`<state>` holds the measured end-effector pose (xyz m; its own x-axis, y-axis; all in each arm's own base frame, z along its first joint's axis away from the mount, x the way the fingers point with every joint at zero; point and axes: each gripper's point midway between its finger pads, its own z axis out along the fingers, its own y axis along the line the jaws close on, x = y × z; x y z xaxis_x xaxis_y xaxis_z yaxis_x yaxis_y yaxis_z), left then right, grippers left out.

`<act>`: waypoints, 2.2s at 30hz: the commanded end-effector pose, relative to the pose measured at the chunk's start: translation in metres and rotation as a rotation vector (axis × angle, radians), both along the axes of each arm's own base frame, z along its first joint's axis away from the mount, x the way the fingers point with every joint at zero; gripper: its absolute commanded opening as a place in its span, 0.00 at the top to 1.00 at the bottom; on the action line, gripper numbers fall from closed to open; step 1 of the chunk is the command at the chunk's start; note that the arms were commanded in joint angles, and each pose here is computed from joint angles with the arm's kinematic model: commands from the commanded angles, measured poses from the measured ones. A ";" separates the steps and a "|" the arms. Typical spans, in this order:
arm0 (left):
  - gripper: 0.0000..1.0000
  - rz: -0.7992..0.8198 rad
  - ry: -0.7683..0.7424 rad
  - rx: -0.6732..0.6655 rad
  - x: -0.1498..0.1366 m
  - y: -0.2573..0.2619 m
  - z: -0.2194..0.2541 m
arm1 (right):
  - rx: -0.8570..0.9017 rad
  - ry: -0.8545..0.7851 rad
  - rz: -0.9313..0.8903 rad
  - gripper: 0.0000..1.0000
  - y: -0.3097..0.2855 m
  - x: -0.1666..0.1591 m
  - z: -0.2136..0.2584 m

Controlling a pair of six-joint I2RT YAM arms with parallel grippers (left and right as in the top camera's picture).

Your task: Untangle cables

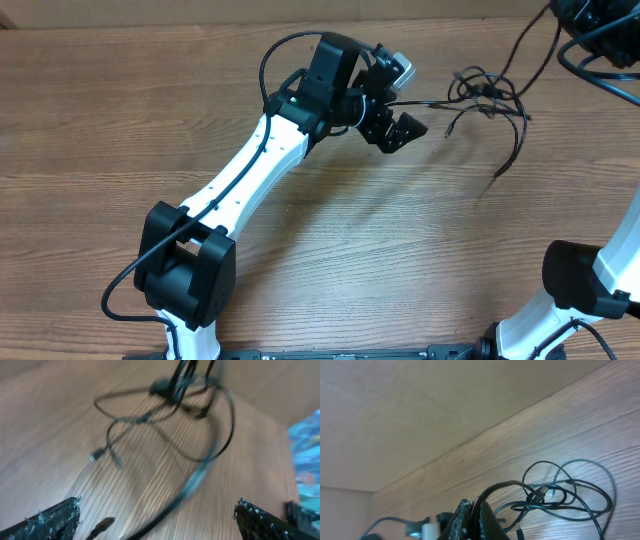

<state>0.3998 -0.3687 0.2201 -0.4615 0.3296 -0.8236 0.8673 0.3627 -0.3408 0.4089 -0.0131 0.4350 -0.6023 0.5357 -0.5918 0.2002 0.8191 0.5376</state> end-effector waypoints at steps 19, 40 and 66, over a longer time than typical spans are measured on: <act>0.01 -0.026 -0.136 -0.219 0.000 -0.045 0.063 | -0.046 0.028 0.082 0.96 0.032 -0.011 -0.005; 0.00 0.109 -0.125 -0.053 0.040 0.009 0.024 | -0.057 0.039 0.199 0.96 0.066 -0.019 -0.009; 0.00 0.121 -0.113 0.023 0.041 0.021 0.007 | 0.022 0.037 0.350 0.96 0.092 -0.031 -0.006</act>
